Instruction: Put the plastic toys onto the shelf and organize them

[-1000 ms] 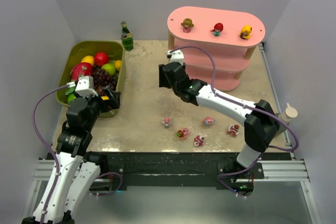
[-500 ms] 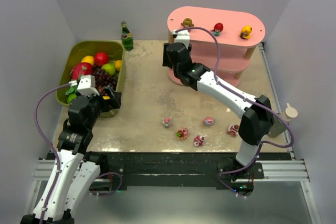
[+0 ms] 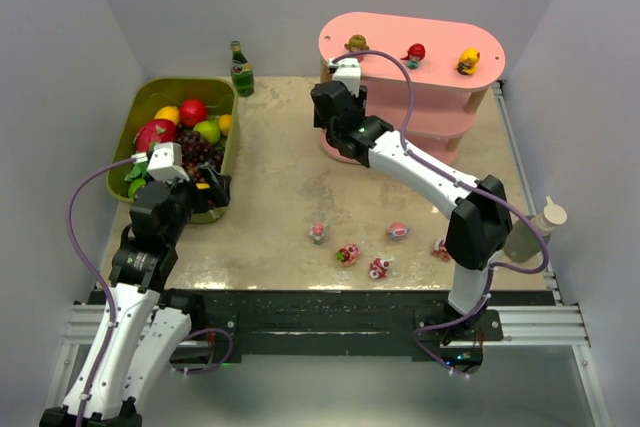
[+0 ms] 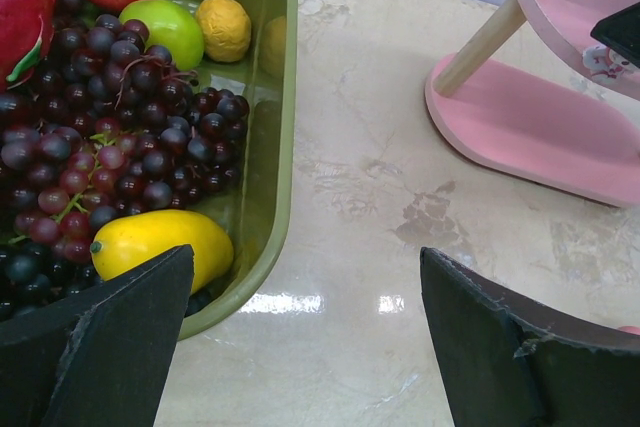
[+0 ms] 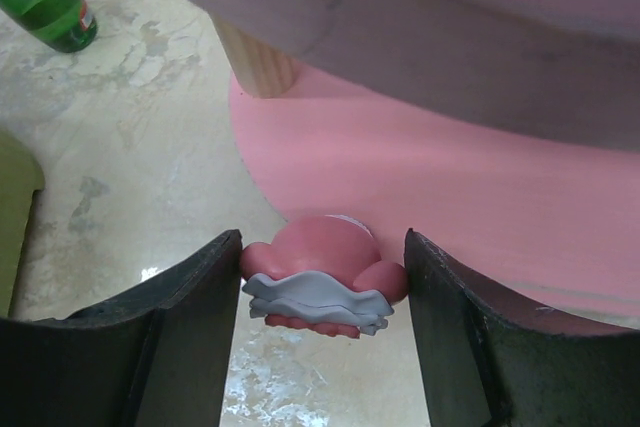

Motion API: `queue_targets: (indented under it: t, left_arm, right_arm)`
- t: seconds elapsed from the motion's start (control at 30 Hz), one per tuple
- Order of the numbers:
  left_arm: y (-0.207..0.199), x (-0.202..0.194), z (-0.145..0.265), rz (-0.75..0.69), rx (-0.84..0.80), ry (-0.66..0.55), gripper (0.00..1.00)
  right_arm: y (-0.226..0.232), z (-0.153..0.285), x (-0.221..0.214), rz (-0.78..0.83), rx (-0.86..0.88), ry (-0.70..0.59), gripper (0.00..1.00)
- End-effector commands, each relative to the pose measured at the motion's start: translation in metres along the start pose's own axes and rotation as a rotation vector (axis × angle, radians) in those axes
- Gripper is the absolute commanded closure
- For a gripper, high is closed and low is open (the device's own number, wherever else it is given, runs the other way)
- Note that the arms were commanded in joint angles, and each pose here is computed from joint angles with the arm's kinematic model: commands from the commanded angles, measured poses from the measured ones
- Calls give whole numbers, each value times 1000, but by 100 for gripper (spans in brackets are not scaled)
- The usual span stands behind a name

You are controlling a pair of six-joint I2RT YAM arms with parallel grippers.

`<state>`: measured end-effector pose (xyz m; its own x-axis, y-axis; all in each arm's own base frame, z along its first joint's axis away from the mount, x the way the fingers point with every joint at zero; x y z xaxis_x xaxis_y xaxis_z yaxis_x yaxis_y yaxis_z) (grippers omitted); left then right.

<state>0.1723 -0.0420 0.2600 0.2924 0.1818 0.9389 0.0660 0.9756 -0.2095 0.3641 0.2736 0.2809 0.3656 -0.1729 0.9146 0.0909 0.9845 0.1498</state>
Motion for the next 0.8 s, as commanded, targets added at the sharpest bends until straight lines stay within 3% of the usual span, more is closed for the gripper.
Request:
queue_targets:
  t: [0.0, 0.77]
  left_arm:
    - [1, 3, 0, -10, -2, -13, 1]
    - [2, 2, -2, -10, 6, -5, 1]
  right_arm:
    - [-1, -4, 15, -55, -57, -63, 65]
    - [-4, -28, 11, -28, -129, -94, 48]
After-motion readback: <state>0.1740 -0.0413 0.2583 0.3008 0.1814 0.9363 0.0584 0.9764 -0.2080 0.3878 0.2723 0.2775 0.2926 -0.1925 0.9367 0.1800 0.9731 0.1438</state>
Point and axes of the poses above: each gripper's point midway between its finger pads, its own z axis back along the fingers, its own y axis along the line the jaws close on, x = y × z, the point moved 9 cm from there along z, back along the fingers, and after that the axes turned 7 degrees about -z, right-handed, at the moved point
